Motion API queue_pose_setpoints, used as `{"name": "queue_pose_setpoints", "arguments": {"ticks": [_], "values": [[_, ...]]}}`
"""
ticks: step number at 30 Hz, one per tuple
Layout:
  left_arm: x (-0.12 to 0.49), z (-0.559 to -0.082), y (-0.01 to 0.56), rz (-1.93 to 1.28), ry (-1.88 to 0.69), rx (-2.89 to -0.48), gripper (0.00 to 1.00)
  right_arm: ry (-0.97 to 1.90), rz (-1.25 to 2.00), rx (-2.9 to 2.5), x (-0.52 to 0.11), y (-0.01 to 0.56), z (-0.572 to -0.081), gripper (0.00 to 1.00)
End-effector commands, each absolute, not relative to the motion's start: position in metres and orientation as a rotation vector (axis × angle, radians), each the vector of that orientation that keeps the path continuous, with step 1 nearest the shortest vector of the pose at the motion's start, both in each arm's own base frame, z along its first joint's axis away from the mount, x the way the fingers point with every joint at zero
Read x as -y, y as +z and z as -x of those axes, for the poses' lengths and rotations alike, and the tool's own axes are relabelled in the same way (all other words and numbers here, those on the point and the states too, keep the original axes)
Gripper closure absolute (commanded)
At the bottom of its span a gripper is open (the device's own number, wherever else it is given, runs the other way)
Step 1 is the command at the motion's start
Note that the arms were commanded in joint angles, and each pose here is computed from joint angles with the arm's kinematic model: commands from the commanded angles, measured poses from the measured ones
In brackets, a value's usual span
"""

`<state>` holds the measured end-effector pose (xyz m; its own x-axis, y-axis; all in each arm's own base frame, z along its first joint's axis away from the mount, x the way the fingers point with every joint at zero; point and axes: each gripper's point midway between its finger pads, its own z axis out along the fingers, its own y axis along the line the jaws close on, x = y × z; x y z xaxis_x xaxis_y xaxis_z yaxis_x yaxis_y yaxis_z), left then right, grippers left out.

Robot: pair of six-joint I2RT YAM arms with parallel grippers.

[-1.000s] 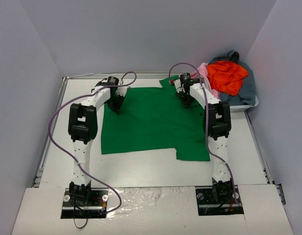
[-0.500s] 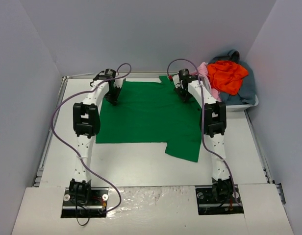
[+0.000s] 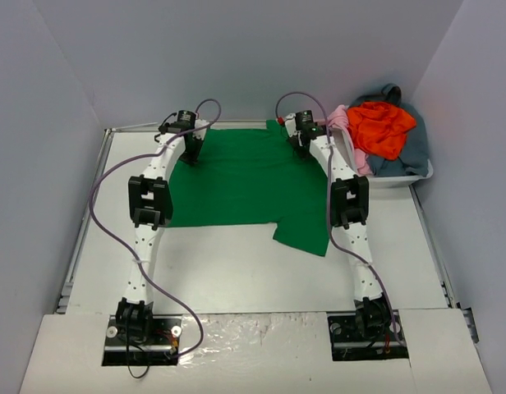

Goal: Fold and stack the t-shirts
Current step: Grap the side of the flattened tshirt closest away from the robot with both arms

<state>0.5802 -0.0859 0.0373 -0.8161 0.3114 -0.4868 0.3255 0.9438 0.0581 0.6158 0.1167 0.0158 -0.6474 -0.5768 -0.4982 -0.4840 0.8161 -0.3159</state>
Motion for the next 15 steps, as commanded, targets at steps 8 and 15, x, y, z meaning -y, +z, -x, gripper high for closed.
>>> {"name": "queue_pose_setpoints", "arguments": {"ticks": [8, 15], "values": [[0.077, -0.604, 0.054, -0.436, 0.099, -2.506, 0.98, -0.305, 0.880, -2.415, -0.125, -0.024, -0.611, 1.00], [0.088, -0.601, 0.103, -0.448, 0.106, -2.424, 0.96, -0.368, 0.830, -2.261, -0.142, 0.049, -0.627, 1.00]]}}
